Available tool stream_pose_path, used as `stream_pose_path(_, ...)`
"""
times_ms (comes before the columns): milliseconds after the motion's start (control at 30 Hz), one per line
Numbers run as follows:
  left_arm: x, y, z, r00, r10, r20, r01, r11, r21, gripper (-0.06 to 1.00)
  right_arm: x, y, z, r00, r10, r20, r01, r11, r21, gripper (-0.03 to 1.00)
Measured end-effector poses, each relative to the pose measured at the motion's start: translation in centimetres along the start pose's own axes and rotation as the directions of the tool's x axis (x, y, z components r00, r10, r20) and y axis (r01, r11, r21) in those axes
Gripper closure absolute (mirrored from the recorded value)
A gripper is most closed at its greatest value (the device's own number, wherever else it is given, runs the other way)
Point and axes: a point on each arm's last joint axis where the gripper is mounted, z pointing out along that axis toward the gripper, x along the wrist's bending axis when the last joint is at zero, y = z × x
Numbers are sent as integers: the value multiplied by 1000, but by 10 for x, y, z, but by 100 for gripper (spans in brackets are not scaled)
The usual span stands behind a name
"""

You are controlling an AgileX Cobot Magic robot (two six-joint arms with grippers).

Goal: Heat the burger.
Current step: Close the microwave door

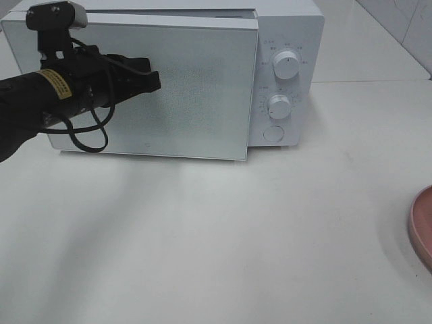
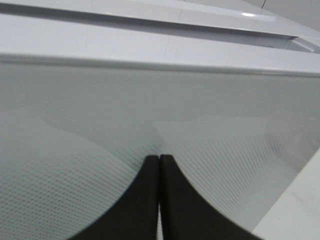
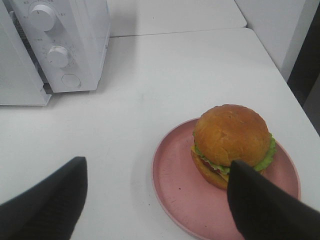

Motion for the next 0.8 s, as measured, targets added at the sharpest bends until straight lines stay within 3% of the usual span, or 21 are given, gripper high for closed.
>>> stream_pose_path(800,-35,-1,62,993,68,98,-71,997,21,94,0,0,0,1000,1,-1,-1,1000,0,24)
